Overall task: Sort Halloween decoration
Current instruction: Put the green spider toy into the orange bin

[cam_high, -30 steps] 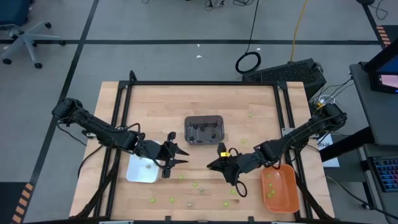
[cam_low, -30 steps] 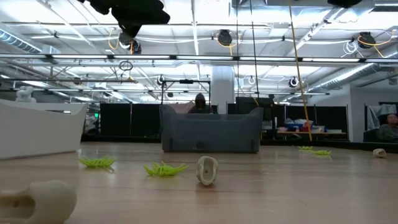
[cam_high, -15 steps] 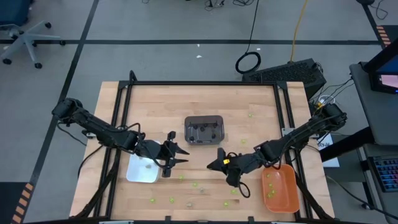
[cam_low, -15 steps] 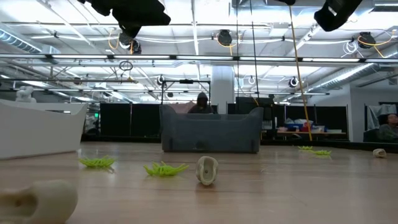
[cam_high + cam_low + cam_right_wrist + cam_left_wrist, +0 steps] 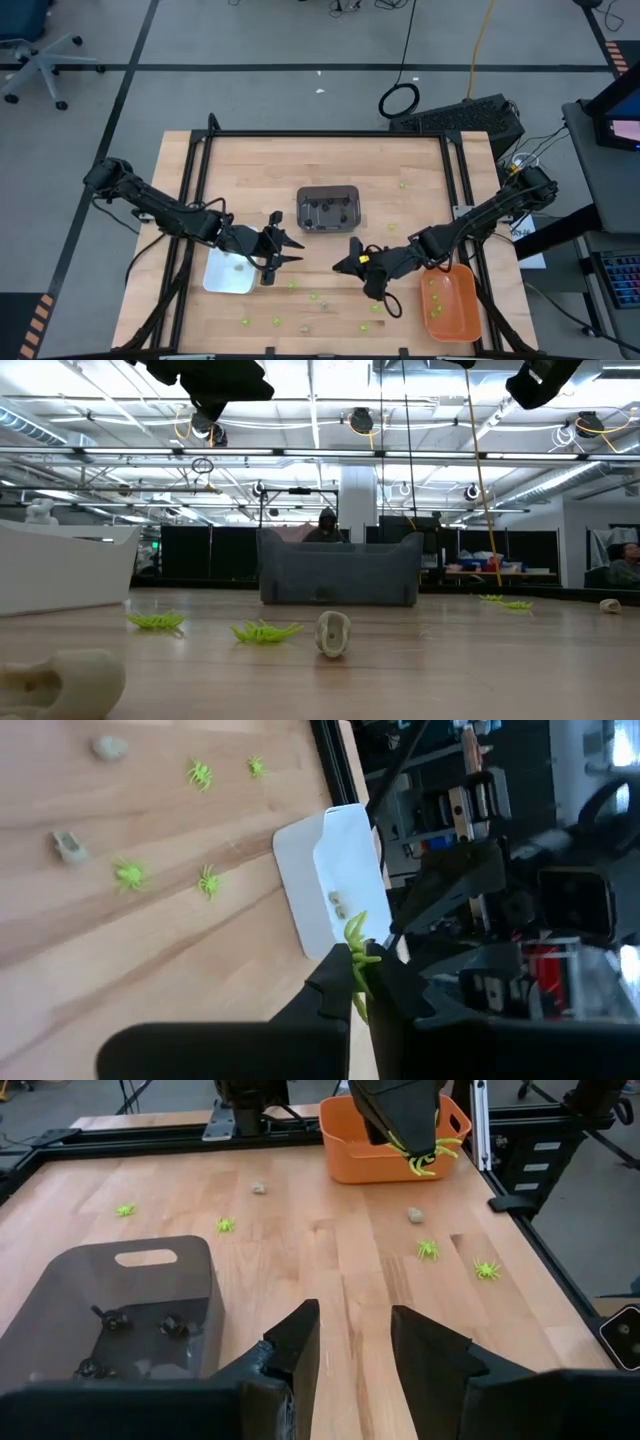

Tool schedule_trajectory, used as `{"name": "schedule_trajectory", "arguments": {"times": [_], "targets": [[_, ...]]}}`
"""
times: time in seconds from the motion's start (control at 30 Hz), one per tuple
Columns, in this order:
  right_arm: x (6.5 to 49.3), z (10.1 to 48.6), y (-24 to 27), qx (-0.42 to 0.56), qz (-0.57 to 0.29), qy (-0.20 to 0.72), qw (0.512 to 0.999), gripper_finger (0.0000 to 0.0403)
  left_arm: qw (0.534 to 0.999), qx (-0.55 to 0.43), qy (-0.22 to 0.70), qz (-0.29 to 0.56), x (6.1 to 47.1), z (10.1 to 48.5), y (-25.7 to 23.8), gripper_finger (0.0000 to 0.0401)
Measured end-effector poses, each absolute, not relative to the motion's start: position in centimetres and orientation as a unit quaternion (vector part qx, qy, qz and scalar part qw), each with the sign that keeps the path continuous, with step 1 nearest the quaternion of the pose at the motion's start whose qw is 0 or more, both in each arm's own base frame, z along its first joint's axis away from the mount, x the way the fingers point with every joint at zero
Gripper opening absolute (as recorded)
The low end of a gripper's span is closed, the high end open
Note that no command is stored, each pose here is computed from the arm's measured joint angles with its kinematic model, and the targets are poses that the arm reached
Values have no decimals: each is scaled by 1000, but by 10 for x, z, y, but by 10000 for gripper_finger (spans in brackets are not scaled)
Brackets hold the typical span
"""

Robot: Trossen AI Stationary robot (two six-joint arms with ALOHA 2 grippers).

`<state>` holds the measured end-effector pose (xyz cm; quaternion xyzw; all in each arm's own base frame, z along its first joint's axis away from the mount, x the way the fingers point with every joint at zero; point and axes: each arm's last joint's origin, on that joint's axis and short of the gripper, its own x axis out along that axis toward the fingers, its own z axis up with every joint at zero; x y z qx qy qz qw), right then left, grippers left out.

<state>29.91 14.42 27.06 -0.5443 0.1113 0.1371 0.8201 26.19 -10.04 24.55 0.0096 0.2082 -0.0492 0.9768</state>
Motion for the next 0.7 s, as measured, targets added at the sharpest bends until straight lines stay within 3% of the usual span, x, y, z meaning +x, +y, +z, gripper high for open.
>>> {"name": "schedule_trajectory", "arguments": {"times": [0.3, 0.7], "targets": [[299, 271, 144, -401, 118, 132, 899, 0, 977, 9, 208, -49, 262, 246, -100, 128], [299, 270, 144, -117, 76, 162, 977, 0, 977, 9, 208, -51, 262, 246, -101, 128]]}}
